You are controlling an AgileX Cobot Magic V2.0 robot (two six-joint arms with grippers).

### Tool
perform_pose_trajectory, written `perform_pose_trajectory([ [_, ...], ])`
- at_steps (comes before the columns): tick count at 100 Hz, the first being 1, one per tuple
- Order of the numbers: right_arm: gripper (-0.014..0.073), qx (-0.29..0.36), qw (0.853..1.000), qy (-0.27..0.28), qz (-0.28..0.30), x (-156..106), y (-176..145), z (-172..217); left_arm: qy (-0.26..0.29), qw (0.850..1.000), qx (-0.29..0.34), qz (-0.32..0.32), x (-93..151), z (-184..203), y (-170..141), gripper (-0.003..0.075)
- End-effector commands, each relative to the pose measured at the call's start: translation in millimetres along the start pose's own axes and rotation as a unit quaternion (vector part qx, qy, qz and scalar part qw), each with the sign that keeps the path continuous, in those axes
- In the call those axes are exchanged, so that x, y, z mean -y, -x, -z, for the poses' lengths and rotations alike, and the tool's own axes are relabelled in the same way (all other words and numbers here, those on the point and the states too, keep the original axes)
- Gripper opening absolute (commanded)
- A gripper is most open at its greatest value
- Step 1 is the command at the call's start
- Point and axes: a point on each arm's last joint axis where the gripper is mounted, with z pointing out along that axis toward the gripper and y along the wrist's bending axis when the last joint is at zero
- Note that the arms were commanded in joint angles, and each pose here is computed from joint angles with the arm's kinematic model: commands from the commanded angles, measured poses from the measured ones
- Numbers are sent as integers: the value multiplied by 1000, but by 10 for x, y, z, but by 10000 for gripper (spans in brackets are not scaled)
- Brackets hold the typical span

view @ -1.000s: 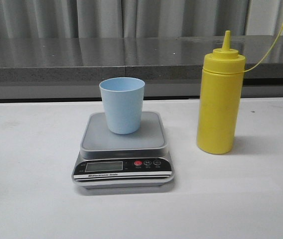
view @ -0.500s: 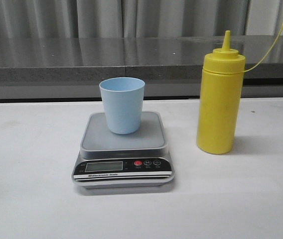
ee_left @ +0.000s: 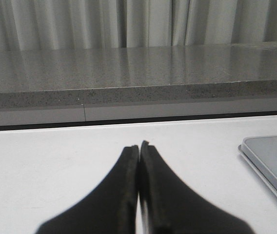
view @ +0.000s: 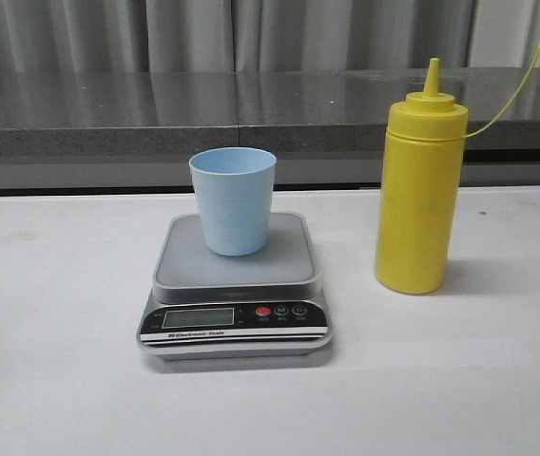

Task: Pour seasoning into cup on scale with both arms

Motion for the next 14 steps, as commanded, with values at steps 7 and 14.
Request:
perform_pose_trajectory([
  [7, -66, 62, 998, -1, 0, -2, 155, 37, -2, 999, 35, 3, 4, 8, -45, -20],
  [14, -66, 62, 998, -1, 0, -2, 155, 37, -2, 999, 35, 3, 4, 8, -45, -20],
])
